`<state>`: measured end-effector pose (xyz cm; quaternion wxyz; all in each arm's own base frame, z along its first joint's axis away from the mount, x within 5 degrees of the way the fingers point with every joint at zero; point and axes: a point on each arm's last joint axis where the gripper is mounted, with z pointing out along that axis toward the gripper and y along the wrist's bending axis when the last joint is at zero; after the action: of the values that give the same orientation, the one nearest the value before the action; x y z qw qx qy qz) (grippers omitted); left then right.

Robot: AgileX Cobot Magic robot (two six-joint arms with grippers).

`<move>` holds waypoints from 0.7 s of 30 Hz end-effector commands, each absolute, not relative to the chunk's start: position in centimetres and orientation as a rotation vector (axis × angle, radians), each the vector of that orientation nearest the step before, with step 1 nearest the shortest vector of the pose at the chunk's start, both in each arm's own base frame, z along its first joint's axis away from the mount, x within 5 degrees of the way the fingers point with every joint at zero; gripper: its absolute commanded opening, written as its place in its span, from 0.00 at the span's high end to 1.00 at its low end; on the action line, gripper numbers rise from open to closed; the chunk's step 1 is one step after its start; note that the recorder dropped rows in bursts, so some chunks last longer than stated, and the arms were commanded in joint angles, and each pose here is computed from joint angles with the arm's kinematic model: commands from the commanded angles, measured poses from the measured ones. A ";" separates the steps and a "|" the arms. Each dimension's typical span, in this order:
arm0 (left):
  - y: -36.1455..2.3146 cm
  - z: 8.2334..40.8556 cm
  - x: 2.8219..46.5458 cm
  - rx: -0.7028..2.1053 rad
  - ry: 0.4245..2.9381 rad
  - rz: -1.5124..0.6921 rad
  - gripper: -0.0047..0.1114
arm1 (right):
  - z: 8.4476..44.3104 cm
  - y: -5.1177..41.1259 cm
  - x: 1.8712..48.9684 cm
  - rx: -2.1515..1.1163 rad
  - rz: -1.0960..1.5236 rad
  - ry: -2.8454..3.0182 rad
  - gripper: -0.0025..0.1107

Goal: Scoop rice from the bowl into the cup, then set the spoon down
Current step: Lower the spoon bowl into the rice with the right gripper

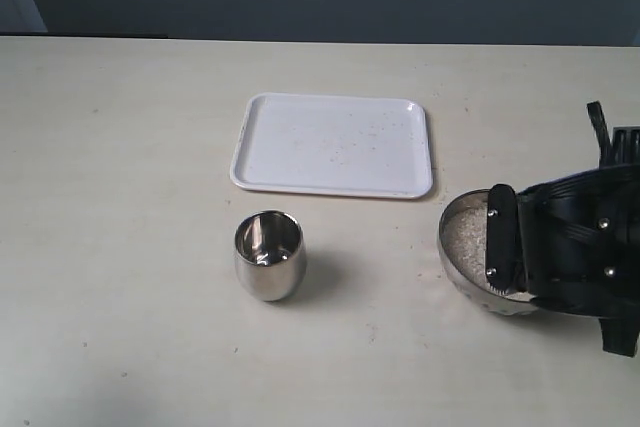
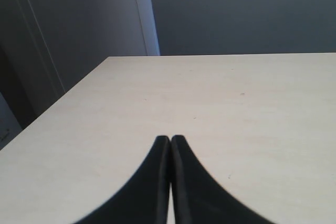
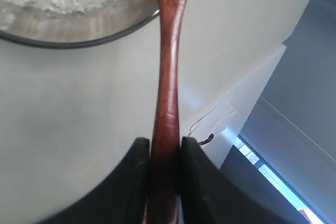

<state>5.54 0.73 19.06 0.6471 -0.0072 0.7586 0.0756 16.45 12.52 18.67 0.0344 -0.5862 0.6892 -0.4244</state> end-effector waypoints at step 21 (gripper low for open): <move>0.7 19.3 5.5 -0.019 1.704 0.169 0.96 | 16.0 13.5 16.3 -1.798 -1.187 2.227 0.98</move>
<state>5.54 0.73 19.06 0.6471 -0.0072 0.7586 0.0756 16.53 13.36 16.39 0.0214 -0.5788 0.7101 -0.4003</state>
